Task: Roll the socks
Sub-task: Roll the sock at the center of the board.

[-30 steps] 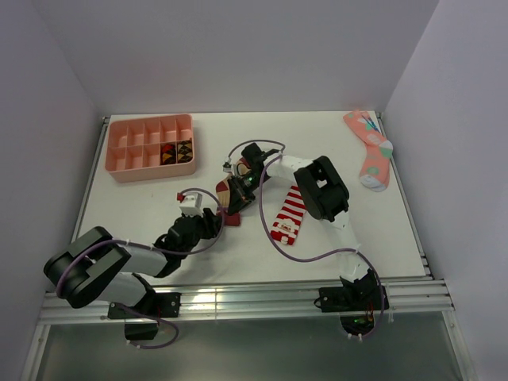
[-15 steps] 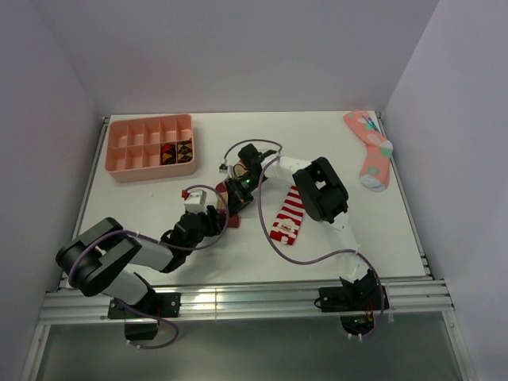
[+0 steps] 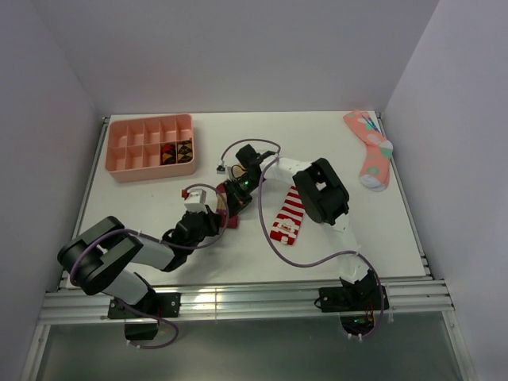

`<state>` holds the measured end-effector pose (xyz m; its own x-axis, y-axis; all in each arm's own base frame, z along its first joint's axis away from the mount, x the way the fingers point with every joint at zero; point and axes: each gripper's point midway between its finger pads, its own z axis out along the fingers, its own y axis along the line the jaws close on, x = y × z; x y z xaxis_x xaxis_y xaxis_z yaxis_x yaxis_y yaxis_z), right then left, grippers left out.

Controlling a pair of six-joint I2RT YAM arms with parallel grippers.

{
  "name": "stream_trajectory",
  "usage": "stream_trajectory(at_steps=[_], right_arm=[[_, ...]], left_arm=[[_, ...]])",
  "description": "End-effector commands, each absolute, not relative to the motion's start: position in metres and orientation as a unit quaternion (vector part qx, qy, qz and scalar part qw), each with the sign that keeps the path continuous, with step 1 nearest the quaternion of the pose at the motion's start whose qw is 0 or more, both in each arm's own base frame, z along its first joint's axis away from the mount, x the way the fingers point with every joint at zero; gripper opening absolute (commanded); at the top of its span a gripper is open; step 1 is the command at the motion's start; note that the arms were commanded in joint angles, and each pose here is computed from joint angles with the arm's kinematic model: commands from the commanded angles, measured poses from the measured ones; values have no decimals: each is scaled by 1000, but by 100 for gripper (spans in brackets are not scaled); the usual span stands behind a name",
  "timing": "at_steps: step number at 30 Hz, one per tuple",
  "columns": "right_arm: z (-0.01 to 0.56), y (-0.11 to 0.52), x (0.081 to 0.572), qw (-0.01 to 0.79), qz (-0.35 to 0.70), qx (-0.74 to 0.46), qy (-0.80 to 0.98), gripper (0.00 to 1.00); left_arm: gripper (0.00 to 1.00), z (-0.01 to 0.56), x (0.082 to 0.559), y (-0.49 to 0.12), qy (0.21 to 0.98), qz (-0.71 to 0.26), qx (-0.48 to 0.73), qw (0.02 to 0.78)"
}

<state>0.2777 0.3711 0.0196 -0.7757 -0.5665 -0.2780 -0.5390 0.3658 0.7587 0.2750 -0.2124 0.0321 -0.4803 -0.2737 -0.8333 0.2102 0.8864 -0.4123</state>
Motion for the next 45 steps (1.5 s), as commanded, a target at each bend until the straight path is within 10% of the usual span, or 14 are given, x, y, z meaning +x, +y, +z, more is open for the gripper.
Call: stream_trajectory(at_steps=[1, 15, 45], right_arm=[[16, 367, 274, -5, -420, 358, -834, 3], [36, 360, 297, -104, -404, 352, -838, 29], [95, 339, 269, -352, -391, 433, -732, 39]], left_arm=[[3, 35, 277, -215, 832, -237, -29, 501], [0, 15, 266, -221, 884, -206, -16, 420], [0, 25, 263, -220, 929, -213, 0, 301]])
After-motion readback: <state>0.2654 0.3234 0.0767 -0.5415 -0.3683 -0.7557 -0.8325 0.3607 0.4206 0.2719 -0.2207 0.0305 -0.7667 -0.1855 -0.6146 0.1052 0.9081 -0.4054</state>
